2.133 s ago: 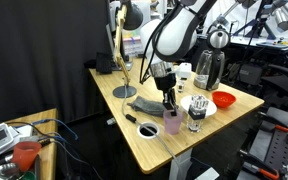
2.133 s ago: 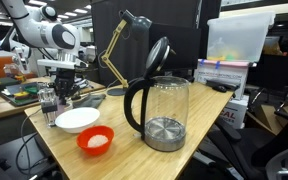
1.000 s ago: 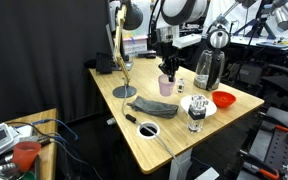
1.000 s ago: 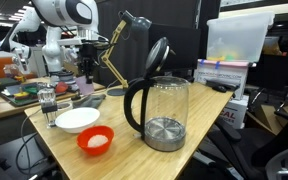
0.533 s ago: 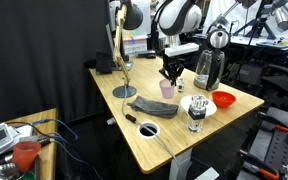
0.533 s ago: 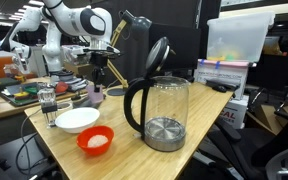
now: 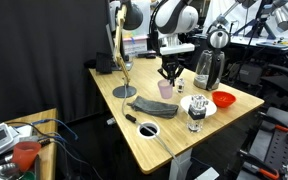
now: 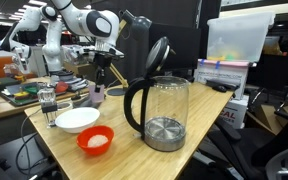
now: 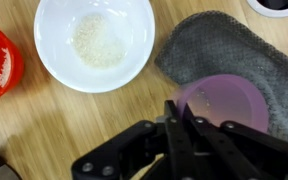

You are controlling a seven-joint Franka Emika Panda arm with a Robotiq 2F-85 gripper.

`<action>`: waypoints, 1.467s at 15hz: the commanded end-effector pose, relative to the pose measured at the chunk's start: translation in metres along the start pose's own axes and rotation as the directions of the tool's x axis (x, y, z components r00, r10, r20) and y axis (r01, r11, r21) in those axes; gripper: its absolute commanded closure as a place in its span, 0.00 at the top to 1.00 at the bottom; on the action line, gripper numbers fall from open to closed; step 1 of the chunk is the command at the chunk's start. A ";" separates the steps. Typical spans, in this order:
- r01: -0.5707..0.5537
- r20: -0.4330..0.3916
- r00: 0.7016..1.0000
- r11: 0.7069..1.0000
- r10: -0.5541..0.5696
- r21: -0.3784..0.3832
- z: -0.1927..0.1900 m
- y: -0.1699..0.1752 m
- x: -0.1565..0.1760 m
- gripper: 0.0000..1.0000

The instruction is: Move the cup to the left

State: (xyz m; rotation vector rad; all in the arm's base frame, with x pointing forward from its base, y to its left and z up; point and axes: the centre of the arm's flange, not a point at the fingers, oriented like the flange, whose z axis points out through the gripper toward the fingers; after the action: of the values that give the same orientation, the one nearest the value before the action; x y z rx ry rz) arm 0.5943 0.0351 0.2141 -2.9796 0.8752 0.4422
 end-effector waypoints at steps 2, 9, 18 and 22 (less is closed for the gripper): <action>-0.001 0.001 1.000 1.000 0.001 0.000 0.000 0.000 0.000 0.06; -0.152 -0.019 0.988 0.985 0.154 0.081 -0.023 -0.020 0.045 0.01; -0.262 -0.006 0.965 0.962 0.263 0.080 -0.002 -0.032 0.066 0.05; -0.248 0.017 0.969 0.964 0.247 0.099 -0.002 -0.027 0.066 0.36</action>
State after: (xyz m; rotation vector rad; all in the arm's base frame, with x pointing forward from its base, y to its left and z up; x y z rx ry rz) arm 0.6600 0.0268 0.1920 -2.8289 1.2486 0.3523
